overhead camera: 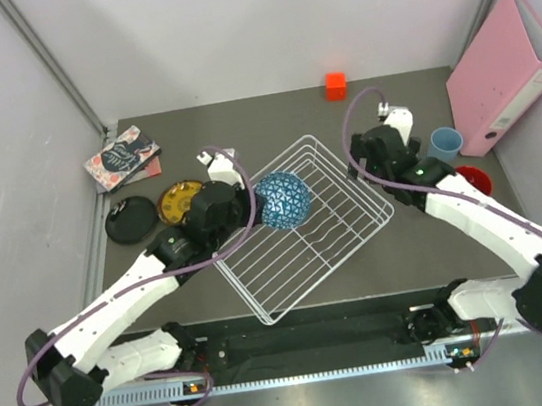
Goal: Unload the mixed dishes from the dish rack
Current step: Adjust the dish rack at the center of the board.
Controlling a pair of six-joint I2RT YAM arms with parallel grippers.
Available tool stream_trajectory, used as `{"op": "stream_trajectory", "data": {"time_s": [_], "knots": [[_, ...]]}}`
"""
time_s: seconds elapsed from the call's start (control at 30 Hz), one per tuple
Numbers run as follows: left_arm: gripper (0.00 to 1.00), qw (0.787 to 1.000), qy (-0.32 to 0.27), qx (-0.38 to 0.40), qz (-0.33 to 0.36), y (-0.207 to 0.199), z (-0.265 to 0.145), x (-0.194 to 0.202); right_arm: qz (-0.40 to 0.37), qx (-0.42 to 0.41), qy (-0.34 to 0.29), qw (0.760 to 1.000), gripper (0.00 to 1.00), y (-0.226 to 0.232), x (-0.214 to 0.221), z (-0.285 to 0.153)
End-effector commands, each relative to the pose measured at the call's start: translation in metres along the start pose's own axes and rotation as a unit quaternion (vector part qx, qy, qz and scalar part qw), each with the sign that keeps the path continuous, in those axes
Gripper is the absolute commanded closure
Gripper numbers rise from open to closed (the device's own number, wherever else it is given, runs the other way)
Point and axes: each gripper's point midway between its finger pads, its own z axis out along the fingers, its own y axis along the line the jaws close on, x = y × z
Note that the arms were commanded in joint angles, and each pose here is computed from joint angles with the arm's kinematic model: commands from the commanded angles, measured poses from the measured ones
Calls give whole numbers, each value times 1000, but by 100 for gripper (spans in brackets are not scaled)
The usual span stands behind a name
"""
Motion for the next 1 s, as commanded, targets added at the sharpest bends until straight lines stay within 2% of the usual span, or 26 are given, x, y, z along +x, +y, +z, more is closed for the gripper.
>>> {"op": "stream_trajectory", "data": {"time_s": [0.0, 0.37, 0.47, 0.5, 0.57, 0.6, 0.97], "knots": [[100, 996, -85, 12, -22, -3, -34, -47, -31, 2, 32, 999, 1, 8, 20, 23], [100, 996, -83, 15, -32, 8, -49, -33, -82, 11, 75, 994, 9, 27, 35, 70], [100, 996, -83, 17, -33, 9, -51, -31, -84, 9, 88, 993, 29, 30, 37, 82], [100, 996, -84, 18, -35, 9, -52, -31, -82, 7, 89, 993, 55, 32, 36, 85], [100, 996, -84, 17, -33, 10, -52, -30, -76, 10, 96, 992, 81, 29, 38, 91], [100, 996, -85, 16, -34, 11, -52, -31, -74, 12, 98, 992, 100, 28, 37, 93], [100, 996, -77, 19, -28, 7, -46, -29, -54, 31, 77, 995, 100, 0, 14, 80]]}}
